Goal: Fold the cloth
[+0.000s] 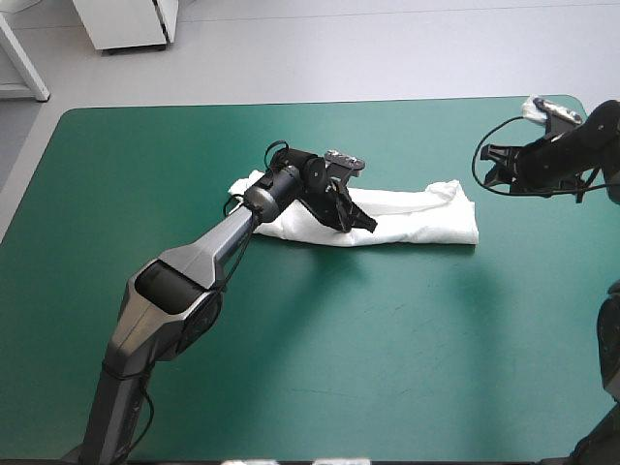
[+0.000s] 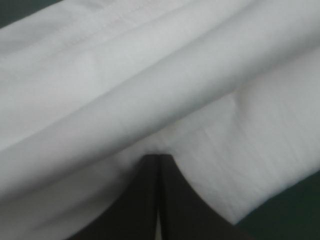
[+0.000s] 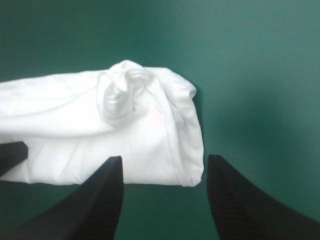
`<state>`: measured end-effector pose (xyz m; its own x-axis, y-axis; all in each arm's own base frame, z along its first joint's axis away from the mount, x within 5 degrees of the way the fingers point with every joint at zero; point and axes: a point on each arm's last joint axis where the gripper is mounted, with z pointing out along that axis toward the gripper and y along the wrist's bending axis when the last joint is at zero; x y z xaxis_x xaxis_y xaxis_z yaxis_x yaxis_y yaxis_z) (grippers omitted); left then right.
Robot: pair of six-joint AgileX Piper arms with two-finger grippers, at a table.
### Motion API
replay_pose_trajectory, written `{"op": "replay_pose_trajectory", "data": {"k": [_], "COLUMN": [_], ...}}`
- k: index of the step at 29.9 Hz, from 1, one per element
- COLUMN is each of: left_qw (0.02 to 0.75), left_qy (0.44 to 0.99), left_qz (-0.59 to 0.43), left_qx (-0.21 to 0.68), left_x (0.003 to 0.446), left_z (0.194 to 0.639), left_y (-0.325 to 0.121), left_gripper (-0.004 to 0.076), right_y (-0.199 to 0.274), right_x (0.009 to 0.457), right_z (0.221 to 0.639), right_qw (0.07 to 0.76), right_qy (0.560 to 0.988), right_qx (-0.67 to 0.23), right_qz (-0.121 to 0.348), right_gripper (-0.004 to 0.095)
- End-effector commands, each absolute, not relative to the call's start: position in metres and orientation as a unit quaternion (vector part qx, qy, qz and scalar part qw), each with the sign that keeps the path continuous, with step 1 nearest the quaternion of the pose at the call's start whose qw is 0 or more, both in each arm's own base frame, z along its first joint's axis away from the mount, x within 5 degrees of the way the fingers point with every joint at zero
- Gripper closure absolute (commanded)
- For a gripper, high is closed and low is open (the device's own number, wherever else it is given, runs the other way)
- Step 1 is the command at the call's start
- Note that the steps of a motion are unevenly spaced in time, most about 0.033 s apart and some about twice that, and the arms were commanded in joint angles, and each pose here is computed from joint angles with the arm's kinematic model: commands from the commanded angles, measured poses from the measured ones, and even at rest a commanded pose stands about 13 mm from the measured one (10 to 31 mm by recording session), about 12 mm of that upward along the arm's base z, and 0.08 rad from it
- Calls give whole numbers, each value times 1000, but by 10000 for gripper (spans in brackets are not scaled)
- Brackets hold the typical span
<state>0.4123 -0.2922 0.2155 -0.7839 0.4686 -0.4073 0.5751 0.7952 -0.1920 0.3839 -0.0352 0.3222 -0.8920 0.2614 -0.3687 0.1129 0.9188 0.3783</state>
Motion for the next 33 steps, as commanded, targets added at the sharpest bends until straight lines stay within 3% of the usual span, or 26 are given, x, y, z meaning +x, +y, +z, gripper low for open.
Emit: {"op": "replay_pose_trajectory", "data": {"k": [1,11,24,28,32,33], "left_qw": [199,194,185,185,186,186], "left_qy": [923,924,925,925,926,926], "left_qz": [-175,-174,-170,-170,-170,-170], "left_qx": [280,281,284,284,283,283], "left_x": [407,407,405,405,406,406], "left_z": [246,245,244,244,244,244], "left_y": [-294,-293,-292,-292,-292,-292], "left_gripper": [734,734,734,734,734,734], "right_y": [-32,-23,3,9,12,12], "right_x": [388,413,427,427,426,426], "right_z": [324,268,222,214,209,209], "right_qw": [223,161,109,91,76,75], "right_qy": [953,962,973,977,982,982], "right_qx": [69,53,34,39,33,31], "right_qz": [193,214,199,187,171,169], "right_gripper": [329,312,357,521,886,921]}}
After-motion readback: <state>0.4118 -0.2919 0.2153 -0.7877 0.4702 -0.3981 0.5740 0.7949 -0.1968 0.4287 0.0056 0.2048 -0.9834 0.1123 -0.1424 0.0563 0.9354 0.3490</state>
